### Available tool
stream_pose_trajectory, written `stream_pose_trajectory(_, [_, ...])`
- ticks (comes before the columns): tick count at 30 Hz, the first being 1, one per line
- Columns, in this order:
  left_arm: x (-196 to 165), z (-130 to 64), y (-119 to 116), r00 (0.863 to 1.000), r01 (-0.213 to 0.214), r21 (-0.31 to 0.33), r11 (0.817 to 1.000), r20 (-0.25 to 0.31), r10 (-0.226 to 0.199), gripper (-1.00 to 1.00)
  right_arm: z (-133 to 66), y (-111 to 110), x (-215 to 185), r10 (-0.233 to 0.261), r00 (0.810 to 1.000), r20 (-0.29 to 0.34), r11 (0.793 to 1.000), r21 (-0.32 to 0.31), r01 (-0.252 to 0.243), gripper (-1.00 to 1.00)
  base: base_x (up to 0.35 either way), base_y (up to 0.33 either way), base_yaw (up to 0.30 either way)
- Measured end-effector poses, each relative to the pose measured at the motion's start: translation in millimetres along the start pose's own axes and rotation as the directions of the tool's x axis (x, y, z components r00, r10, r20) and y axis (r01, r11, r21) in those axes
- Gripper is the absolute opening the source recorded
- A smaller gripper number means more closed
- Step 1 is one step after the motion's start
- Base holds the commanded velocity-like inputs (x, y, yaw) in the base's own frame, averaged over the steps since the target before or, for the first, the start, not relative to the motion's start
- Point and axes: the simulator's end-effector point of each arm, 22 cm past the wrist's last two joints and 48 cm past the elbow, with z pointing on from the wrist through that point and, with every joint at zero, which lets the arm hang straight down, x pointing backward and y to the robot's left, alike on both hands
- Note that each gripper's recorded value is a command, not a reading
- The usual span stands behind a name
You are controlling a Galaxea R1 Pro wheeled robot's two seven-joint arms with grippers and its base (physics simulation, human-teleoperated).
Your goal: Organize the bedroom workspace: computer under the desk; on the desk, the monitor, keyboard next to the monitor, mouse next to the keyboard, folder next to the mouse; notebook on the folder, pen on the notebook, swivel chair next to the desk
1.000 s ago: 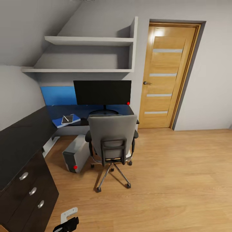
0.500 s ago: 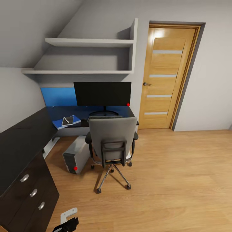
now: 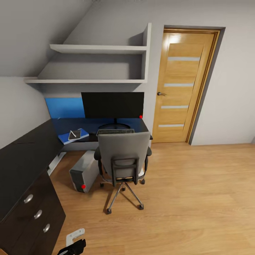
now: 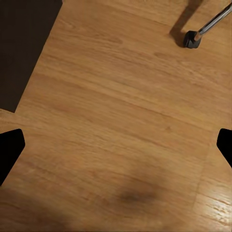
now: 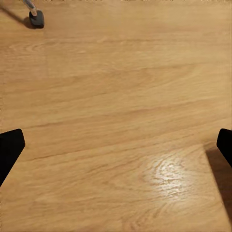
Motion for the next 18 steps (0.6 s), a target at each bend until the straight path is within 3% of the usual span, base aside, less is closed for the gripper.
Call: stream_pose_trajectory(18, [-18.4,-24.1,1.0,1.000,-0.001,-0.002,1.000,0.001,0.001,1.00,-20.7,-4.8,-21.4,0.000,1.000,-0.001,1.000,0.000,0.000,1.00,0.000,0.000,0.000])
